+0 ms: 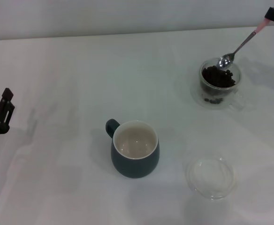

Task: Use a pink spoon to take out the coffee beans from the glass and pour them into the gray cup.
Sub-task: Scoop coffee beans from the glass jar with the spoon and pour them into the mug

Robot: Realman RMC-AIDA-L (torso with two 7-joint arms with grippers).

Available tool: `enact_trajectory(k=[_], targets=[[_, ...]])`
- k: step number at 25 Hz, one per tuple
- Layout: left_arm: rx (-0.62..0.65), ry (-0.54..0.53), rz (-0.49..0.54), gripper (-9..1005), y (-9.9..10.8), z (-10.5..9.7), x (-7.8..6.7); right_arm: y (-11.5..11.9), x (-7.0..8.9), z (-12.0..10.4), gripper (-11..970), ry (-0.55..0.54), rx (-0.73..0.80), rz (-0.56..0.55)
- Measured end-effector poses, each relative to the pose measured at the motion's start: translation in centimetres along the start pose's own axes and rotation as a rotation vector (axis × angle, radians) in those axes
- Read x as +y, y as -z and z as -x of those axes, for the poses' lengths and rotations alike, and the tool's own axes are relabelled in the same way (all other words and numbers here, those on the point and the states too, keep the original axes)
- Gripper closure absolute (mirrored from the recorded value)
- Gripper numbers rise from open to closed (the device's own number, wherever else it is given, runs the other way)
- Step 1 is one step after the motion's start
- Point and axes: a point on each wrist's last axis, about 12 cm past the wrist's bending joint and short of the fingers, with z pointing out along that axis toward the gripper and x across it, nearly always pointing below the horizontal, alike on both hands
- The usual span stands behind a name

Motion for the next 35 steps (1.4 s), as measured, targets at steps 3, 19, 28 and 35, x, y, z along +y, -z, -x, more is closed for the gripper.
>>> enact_trajectory(k=[3, 19, 28, 35], targets=[[0.000, 0.000, 0.001, 507, 0.0, 0.0, 0.0, -0.4, 0.0, 0.0, 809, 0.066, 0.015, -0.006], [-0.001, -0.005, -0.026, 506, -0.1, 0.0, -0.4, -0.7, -1.3, -1.9, 808, 0.213, 0.104, -0.143], [-0.005, -0.003, -0.029, 507, -0.2, 0.1, -0.5, -1.1, -1.3, -2.3, 808, 0.097, 0.093, -0.157], [-0.009, -0.003, -0.047, 507, -0.5, 0.2, -0.8, -0.9, -1.6, -2.5, 807, -0.027, 0.068, -0.198]])
